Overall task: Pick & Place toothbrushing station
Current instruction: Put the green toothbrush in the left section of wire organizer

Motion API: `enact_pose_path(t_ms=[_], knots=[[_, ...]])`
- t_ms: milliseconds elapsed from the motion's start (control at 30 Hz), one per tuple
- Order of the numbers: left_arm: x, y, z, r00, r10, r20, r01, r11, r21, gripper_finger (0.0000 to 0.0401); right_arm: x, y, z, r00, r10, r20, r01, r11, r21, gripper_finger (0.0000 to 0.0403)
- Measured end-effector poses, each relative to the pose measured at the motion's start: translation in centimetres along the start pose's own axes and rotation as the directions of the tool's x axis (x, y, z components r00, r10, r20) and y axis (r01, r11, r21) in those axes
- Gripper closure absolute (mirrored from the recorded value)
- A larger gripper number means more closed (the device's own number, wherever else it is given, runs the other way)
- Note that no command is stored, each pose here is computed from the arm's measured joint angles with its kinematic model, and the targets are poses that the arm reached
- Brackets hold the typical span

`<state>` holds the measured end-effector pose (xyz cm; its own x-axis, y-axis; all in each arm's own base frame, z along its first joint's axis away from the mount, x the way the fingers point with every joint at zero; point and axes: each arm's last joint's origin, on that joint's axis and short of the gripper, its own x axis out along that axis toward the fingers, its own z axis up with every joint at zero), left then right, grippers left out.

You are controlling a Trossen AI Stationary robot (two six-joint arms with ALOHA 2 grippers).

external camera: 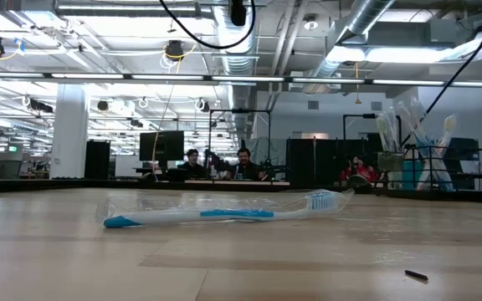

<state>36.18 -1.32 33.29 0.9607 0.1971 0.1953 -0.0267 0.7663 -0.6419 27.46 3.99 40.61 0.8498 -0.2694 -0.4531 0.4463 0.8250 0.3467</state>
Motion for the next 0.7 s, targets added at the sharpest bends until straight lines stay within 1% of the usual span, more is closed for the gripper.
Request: enact_pose_path(t_ms=[167,367,467,567,600,700], knots=[[0.0,-0.1,0.0,1.0,-0.008,-0.002,0.008,1.0,-0.001,0.0393,-0.2,-0.1,-0.1,1.0,0.015,-0.023,-0.015,1.0,0.003,0.0308],[0.0,0.1,0.1,1.0,0.0,0.009,0.0,1.0,-0.002,0.0394,-1.2,-0.3,0.1,0.999,0.039,-0.025,-0.039,0.999,0.016,0.0214],[0.0,0.1,0.2,1.0,0.009,0.015,-0.009,1.0,-0.002,0.0394,-2.2,-0.6,0.4,0.999,0.051,-0.016,-0.051,0.999,0.012,0.0174],[0.0,0.1,0.2,0.999,0.022,0.025,-0.022,1.0,-0.002,0.0394,-3.2,-1.0,0.8,0.999,0.05,0.005,-0.05,0.999,0.002,0.0154],[0.0,0.1,0.2,0.999,0.022,0.025,-0.022,1.0,-0.002,0.0394,-3.6,-1.4,0.7,1.0,0.029,-0.001,-0.029,1.0,-0.007,0.0151],[0.0,0.2,0.2,0.999,0.026,0.022,-0.026,1.0,-0.001,0.0394,-5.2,-2.2,1.1,0.999,-0.012,0.047,0.012,1.0,0.002,0.015]])
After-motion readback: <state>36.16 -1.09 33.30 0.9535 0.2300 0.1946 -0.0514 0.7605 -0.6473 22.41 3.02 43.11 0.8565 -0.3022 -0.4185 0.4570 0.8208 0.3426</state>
